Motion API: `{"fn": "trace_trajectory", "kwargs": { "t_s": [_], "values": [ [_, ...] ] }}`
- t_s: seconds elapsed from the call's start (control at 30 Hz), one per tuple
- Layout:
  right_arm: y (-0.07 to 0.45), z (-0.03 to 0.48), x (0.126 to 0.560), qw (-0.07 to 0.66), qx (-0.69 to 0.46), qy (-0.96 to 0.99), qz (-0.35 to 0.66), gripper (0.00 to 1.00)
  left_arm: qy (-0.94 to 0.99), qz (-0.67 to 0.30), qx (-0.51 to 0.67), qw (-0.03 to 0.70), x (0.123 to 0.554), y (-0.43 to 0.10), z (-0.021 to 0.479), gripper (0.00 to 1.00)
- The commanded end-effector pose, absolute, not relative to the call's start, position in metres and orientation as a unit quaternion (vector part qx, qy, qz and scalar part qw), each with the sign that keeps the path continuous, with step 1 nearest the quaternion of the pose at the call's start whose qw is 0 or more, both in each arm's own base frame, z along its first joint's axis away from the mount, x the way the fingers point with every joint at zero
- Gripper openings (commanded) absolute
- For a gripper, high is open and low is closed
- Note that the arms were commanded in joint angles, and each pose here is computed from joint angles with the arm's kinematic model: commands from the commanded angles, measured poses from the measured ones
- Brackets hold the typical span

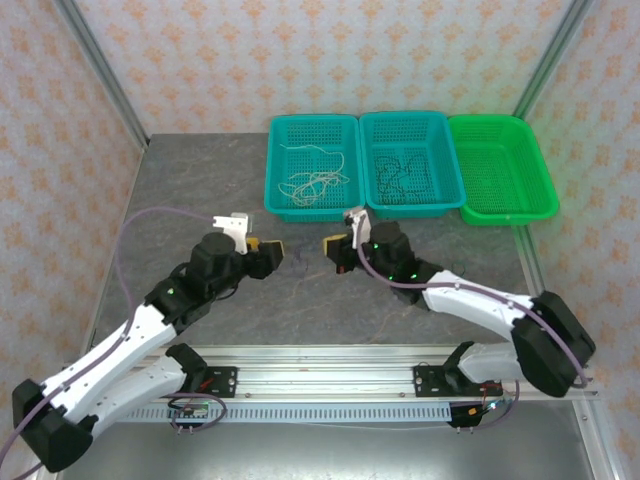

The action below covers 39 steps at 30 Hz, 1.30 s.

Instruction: Untangle the cables

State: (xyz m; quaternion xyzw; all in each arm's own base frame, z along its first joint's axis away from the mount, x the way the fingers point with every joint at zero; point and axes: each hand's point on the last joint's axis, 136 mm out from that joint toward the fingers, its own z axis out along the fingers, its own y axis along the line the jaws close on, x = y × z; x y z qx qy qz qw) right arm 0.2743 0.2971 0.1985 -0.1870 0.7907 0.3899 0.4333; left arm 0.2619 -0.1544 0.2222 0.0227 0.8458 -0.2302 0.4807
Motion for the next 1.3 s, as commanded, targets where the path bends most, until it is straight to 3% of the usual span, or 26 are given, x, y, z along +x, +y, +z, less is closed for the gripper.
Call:
{"fn": "trace_trajectory", "kwargs": {
  "t_s": [0.0,0.33,0.6,0.7,0.77,1.07,1.27],
  "values": [
    [0.296,0.227,0.264,0.411,-0.192,0.787,0.418,0.0,0.846,-0.203,0.061,0.489,0.257,-0.149,0.206,0.68],
    [0.288,0.322,0.251,0.45,-0.187,0.739,0.465,0.0,0.807,-0.301,0.134,0.489,0.259,-0.198,0.196,0.89],
    [0.286,0.372,0.242,0.459,-0.207,0.723,0.473,0.0,0.779,-0.253,0.237,0.523,0.273,-0.212,0.203,0.9],
    [0.282,0.392,0.242,0.468,-0.192,0.719,0.477,0.0,0.757,-0.268,0.242,0.545,0.278,-0.22,0.214,0.95],
    [0.279,0.405,0.242,0.475,-0.181,0.712,0.484,0.0,0.744,-0.285,0.237,0.556,0.283,-0.227,0.222,1.0],
    [0.264,0.454,0.241,0.52,-0.134,0.668,0.515,0.0,0.69,-0.435,0.225,0.533,0.295,-0.286,0.256,1.0],
    [0.255,0.486,0.238,0.535,-0.091,0.627,0.558,0.0,0.751,-0.388,0.128,0.518,0.349,-0.308,0.227,1.0]
  ]
}}
